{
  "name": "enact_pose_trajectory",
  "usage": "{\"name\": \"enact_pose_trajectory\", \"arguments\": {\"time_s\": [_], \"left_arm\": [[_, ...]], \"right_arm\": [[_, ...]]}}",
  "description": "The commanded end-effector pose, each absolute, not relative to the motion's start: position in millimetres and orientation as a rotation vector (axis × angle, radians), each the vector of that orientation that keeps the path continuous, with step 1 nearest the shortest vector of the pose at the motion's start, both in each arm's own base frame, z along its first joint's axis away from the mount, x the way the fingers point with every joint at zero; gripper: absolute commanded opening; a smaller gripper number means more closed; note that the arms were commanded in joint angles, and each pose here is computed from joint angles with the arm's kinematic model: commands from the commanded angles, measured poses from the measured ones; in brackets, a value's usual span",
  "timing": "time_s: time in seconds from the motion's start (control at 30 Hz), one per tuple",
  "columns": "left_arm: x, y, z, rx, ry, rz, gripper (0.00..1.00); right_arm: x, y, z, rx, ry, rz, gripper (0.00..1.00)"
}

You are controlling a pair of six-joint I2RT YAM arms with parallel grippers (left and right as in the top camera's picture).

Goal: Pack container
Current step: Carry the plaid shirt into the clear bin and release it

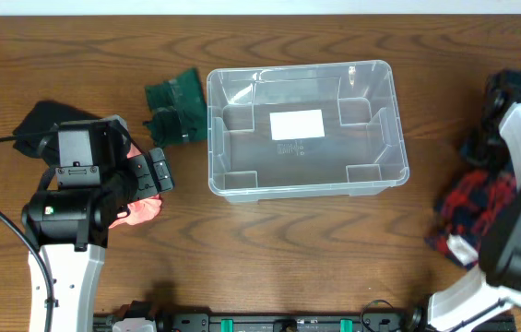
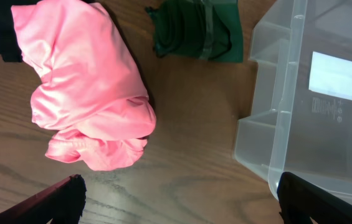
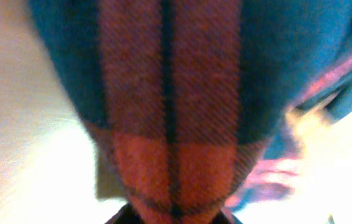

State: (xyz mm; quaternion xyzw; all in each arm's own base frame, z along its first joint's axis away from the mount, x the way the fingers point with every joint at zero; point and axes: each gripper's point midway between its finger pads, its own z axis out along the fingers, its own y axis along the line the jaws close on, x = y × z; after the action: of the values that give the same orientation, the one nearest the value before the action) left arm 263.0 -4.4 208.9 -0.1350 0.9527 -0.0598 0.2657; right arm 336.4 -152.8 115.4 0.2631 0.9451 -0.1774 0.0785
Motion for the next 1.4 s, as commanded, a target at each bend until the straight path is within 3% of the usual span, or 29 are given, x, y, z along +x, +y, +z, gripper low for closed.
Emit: {"name": "enact_pose_trajectory", "arguments": {"time_s": [0.0, 0.17, 0.37, 0.6, 0.8, 0.97, 1.03, 1.07, 1.1, 1.13, 1.37], "left_arm": [[265, -6, 218, -0.345, 2.551, -0.175, 0.98], [265, -6, 218, -0.345, 2.552, -0.175, 0.98], [265, -6, 218, -0.345, 2.552, -0.175, 0.98], [265, -6, 218, -0.345, 2.552, -0.175, 0.98], [265, -6, 218, -0.345, 2.552, -0.175, 0.98], [265, -6, 218, -0.345, 2.552, -0.175, 0.98], [265, -6, 218, -0.345, 2.552, -0.175, 0.98], [265, -6, 218, -0.345, 2.552, -0.175, 0.98], [265, -6, 218, -0.345, 2.552, -0.175, 0.98], [265, -6, 218, -0.345, 2.552, -0.175, 0.98], [265, -6, 218, -0.345, 2.551, -0.174, 0.98]], "right_arm": [[372, -116, 219, 0.399, 2.611, -0.448, 0.01], [390, -26, 298, -0.124, 2.381, -0.349, 0.01], [387, 88, 317, -0.537, 2.226, -0.24, 0.01], [376, 182, 253, -0.826, 2.313, -0.157, 0.01], [378, 206, 165, -0.881, 2.526, -0.184, 0.01], [371, 218, 119, -0.964, 2.637, -0.132, 0.04], [369, 222, 118, -0.971, 2.643, -0.1, 0.24], [368, 221, 126, -0.965, 2.631, -0.095, 0.45], [368, 221, 134, -0.96, 2.618, -0.09, 0.89], [367, 220, 146, -0.948, 2.597, -0.087, 0.99], [377, 147, 273, -0.574, 2.351, -0.228, 0.99]]}}
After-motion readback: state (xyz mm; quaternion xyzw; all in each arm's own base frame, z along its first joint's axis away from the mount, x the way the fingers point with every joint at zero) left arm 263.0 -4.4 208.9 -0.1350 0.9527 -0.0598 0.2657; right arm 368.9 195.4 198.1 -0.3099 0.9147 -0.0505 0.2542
